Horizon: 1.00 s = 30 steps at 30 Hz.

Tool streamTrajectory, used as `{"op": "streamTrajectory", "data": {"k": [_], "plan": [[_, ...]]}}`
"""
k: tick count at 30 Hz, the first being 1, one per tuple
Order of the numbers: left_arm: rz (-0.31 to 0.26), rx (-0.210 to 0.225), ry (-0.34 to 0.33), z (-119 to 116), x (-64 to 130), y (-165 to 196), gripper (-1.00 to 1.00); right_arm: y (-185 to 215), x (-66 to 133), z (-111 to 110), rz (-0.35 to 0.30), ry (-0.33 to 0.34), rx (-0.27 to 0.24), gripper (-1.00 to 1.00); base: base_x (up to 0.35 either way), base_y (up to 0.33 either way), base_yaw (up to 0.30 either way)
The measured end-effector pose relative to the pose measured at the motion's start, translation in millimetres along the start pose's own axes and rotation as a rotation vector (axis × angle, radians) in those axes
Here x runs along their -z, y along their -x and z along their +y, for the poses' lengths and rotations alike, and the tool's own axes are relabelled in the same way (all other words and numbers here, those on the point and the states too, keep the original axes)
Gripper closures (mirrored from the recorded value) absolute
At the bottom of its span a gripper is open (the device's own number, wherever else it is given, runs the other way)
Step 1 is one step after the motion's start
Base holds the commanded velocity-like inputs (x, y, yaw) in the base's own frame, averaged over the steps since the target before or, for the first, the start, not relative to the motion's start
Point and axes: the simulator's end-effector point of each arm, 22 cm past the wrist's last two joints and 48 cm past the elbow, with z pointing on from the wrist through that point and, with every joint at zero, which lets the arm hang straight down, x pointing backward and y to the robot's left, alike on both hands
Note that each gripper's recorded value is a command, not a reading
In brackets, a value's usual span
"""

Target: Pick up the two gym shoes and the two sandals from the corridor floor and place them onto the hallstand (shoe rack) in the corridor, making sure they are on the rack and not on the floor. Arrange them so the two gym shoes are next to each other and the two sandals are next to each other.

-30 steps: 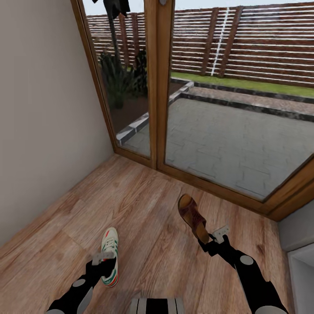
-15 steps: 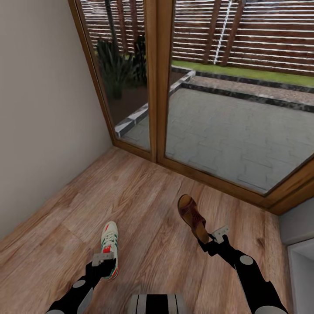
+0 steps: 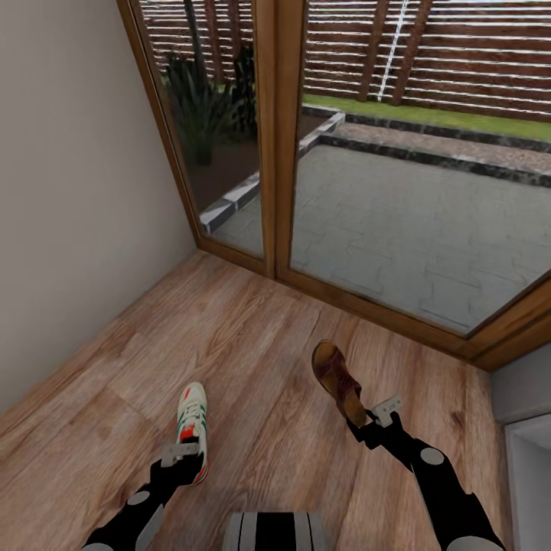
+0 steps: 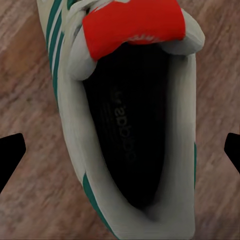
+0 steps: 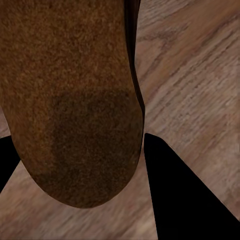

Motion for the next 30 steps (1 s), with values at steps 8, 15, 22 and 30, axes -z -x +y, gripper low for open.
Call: {"op": "streamTrajectory", "data": {"k": [8, 15, 22, 30], "plan": [[0.03, 0.001, 0.001, 0.6, -4.8, -16.4, -1.0, -15.4, -5.9, 3.3, 0.026, 0.008, -0.009, 1.0, 0.0, 0.0, 0.0], [0.033, 0.001, 0.0, 0.4, -5.1, -17.8, -1.0, -16.4, -6.4, 3.7, 0.027, 0.009, -0.009, 1.0, 0.0, 0.0, 0.0], [0.038, 0.001, 0.001, 0.6, -5.9, -20.5, -1.0, -19.3, -7.3, 4.5, 0.033, 0.011, -0.01, 1.0, 0.0, 0.0, 0.0], [0.066, 0.002, 0.003, 2.0, -10.2, -36.1, -1.0, -34.8, -12.6, 7.8, 0.058, 0.019, -0.019, 1.0, 0.0, 0.0, -0.016]]}}
